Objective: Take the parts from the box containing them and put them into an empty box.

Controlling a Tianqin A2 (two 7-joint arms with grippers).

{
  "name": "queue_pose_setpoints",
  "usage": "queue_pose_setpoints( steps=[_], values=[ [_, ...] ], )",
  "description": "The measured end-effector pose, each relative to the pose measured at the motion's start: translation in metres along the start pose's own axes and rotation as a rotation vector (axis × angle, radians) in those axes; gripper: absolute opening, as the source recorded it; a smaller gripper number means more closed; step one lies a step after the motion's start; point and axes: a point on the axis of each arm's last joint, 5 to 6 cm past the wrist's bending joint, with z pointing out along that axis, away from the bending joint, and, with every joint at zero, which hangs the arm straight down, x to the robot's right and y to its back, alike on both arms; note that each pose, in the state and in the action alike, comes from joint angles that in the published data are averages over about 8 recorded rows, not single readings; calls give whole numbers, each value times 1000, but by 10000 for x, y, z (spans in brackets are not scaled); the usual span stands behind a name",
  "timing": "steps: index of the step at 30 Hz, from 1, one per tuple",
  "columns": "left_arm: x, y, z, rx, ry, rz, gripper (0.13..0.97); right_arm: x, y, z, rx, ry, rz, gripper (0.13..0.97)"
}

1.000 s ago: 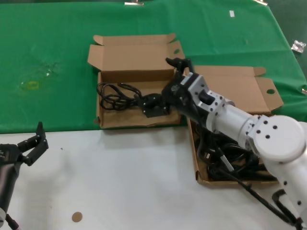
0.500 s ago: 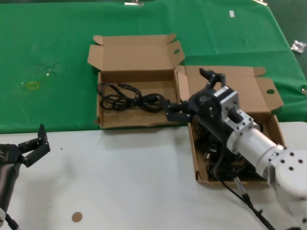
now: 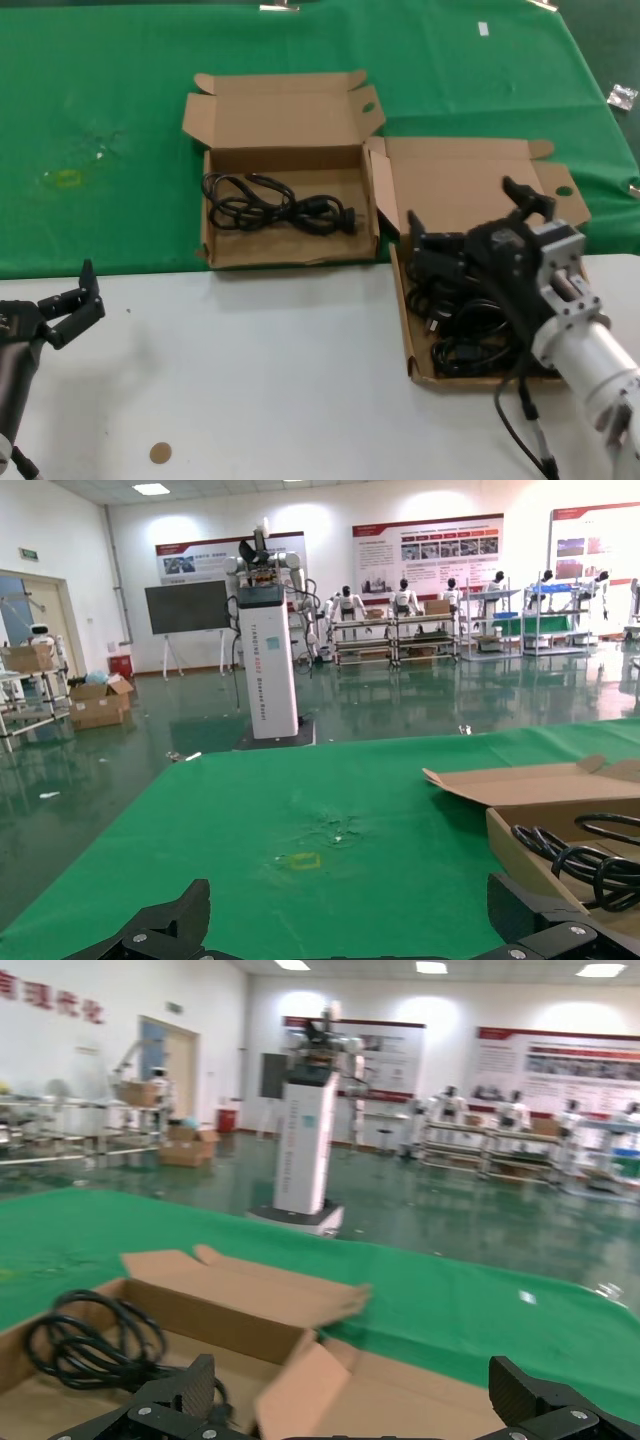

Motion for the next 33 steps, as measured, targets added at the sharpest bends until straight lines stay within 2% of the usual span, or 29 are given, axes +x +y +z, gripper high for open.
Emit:
queue_pose_setpoints(
  steps=[9,33],
  values=[
    [0,0,0,0,0,0,966,84,83,-263,-22,92,51,966],
    [0,0,0,0,0,0,966,88,87,-275,-23,96,53,966]
  ],
)
